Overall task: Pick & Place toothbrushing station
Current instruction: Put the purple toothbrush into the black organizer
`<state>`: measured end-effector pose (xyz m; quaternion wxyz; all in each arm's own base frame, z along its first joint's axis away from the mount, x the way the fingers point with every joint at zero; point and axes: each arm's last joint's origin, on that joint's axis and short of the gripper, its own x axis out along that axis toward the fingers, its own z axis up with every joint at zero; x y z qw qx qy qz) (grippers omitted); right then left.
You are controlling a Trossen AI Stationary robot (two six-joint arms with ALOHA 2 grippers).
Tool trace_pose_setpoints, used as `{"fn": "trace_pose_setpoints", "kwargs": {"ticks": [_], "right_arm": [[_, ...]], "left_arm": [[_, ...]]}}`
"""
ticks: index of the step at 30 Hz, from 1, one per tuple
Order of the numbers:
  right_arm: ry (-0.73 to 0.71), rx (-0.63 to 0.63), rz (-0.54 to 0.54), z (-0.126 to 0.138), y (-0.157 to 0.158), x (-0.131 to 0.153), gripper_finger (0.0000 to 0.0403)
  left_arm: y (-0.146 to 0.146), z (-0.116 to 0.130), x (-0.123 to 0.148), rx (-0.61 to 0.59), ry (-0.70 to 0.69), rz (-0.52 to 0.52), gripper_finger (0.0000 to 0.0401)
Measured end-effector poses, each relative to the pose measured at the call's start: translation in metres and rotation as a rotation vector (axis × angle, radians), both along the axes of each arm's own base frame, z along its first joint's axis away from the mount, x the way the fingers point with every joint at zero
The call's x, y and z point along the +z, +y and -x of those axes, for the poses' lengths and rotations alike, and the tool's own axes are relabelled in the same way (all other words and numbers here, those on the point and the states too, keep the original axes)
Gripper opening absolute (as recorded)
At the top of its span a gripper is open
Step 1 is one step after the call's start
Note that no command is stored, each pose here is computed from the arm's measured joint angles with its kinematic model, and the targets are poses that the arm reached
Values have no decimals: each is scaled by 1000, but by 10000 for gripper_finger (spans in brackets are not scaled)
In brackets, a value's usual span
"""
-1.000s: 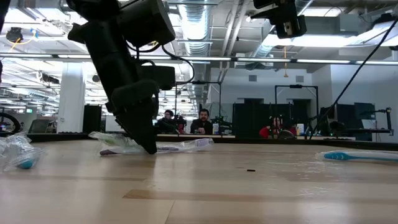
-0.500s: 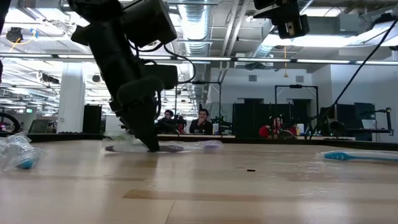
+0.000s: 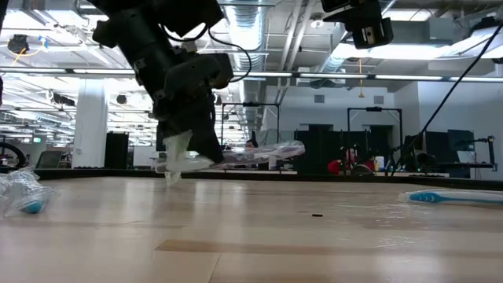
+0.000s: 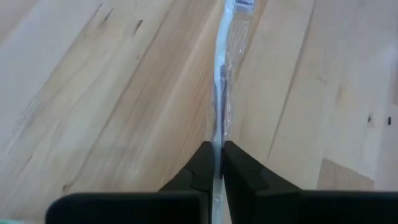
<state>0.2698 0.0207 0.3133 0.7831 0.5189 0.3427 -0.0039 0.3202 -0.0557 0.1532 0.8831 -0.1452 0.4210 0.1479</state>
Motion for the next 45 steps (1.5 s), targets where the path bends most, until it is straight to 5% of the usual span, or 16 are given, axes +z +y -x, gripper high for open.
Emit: {"fn": "trace_pose_setpoints", "kwargs": {"ticks": [15, 30, 45], "right_arm": [[-3, 7, 5, 0, 0, 0, 226], [6, 20, -4, 1, 1, 0, 226], [10, 20, -4, 1, 1, -1, 226]], "left_arm": [[0, -2, -8, -1, -8, 9, 8], [25, 14, -37, 135, -166, 338, 6], [42, 2, -23, 166, -341, 546, 6]]}}
